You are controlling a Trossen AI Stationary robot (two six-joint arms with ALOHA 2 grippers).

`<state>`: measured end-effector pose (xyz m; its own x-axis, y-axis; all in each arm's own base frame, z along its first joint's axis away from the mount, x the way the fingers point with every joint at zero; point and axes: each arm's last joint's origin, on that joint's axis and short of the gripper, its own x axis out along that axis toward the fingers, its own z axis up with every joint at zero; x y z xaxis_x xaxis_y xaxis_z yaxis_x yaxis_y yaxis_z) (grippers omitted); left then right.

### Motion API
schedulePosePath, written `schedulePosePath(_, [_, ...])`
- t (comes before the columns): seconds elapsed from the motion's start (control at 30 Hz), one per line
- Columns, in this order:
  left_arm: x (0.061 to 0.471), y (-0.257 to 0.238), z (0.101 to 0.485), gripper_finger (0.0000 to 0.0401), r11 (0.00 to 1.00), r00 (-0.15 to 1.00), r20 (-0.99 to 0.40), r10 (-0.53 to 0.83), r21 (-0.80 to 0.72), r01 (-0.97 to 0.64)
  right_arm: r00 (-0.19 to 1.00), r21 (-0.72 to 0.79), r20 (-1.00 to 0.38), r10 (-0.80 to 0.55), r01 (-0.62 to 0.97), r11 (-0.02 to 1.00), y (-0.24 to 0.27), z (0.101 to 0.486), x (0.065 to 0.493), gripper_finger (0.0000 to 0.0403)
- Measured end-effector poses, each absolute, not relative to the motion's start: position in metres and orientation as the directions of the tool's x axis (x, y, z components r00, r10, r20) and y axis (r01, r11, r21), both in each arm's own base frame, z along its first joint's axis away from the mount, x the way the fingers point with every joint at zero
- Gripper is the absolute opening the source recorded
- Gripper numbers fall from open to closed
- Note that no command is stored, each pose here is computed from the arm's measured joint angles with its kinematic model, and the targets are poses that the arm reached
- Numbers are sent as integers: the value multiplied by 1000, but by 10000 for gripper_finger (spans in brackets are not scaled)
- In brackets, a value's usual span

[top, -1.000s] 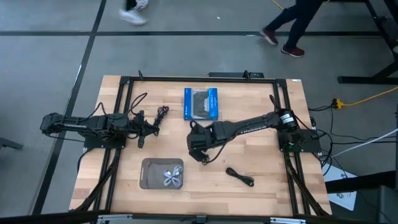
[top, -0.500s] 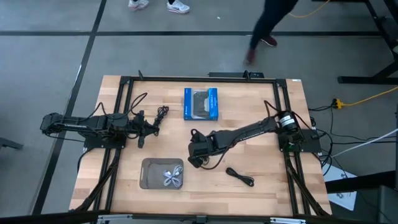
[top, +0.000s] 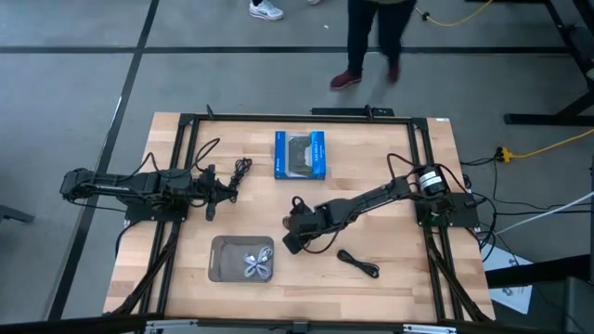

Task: Pick and place USB-C Cables
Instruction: Put the center black charger cable into the black bin

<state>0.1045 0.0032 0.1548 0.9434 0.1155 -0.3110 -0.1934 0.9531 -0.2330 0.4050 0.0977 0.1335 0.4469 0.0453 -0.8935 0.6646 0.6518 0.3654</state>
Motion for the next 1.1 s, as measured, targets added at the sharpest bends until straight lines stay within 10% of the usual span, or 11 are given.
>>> schedulePosePath(1.1, [104, 3, 155, 16, 953, 943, -311, 115, -232, -193, 149, -83, -947, -284, 741, 666, 85, 127, 375, 59])
